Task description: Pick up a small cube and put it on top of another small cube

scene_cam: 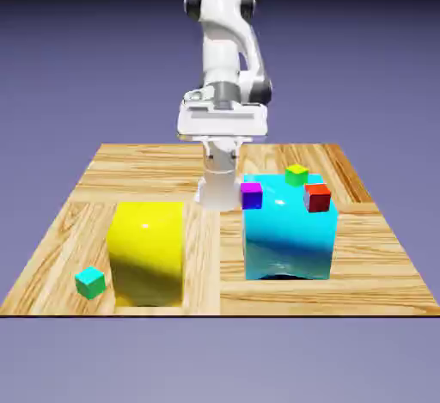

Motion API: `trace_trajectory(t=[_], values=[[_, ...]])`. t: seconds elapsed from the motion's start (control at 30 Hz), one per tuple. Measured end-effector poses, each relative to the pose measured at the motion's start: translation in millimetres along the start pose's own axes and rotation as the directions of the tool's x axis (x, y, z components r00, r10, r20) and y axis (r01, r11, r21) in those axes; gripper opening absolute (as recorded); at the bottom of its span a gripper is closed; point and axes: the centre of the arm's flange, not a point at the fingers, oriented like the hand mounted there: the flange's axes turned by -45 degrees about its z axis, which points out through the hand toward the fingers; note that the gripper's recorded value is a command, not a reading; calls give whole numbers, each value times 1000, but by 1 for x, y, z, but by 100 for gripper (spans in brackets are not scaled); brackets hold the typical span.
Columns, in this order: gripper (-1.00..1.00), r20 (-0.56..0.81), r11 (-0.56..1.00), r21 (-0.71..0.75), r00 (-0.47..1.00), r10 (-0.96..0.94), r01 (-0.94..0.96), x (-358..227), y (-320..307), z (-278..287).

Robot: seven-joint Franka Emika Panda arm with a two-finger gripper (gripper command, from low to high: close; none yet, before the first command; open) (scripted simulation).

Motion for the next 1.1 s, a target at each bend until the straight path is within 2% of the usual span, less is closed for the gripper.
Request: trace_trajectory(t=[0.2,0.33,0.47,0.7,0.9,1.1], values=[[0,257,935,-104,899,354,-338,-7,86,45],[0,377,815,-237,723,578,-528,-25,147,69],[0,435,646,-397,486,758,-652,-52,207,83],[0,373,276,-669,9,928,-690,-111,305,84],[0,266,-48,-727,-345,900,-685,-155,339,117],[0,208,-311,-667,-569,795,-677,-176,372,160]])
